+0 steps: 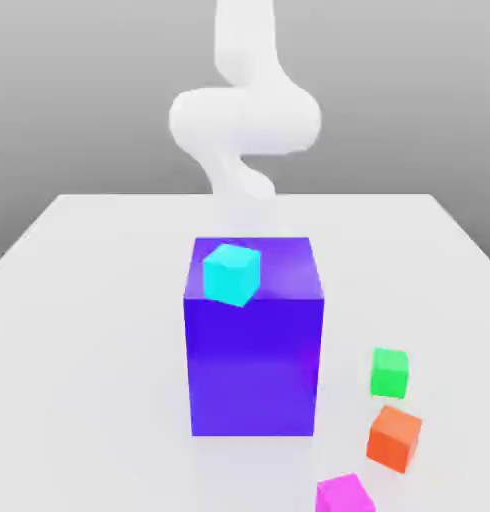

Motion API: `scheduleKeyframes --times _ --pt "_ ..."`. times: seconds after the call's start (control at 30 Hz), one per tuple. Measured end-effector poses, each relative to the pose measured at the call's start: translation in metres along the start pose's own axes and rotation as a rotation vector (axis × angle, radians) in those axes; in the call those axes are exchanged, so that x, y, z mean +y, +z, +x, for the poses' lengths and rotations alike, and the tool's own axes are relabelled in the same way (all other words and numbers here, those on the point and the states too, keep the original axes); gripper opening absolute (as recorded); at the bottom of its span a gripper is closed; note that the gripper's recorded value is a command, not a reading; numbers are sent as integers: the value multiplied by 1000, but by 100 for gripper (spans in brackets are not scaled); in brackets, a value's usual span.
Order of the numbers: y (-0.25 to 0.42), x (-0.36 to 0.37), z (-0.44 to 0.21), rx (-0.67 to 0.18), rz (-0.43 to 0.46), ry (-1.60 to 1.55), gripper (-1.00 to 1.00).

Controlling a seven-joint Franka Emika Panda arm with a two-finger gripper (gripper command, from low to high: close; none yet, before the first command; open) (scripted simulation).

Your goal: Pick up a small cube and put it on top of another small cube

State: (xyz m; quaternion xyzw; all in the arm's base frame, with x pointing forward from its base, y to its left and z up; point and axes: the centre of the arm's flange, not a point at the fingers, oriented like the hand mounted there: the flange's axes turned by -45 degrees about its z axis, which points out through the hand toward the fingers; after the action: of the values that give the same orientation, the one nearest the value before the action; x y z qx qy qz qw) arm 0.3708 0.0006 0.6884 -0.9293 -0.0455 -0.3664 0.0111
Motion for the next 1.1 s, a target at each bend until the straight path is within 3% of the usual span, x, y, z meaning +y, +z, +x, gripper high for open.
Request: scheduleKeyframes --times 0.5,1.1 --pt "202 -31 -27 -228 303 -542 0" --pt "390 -92 -146 -414 566 -1217 0"
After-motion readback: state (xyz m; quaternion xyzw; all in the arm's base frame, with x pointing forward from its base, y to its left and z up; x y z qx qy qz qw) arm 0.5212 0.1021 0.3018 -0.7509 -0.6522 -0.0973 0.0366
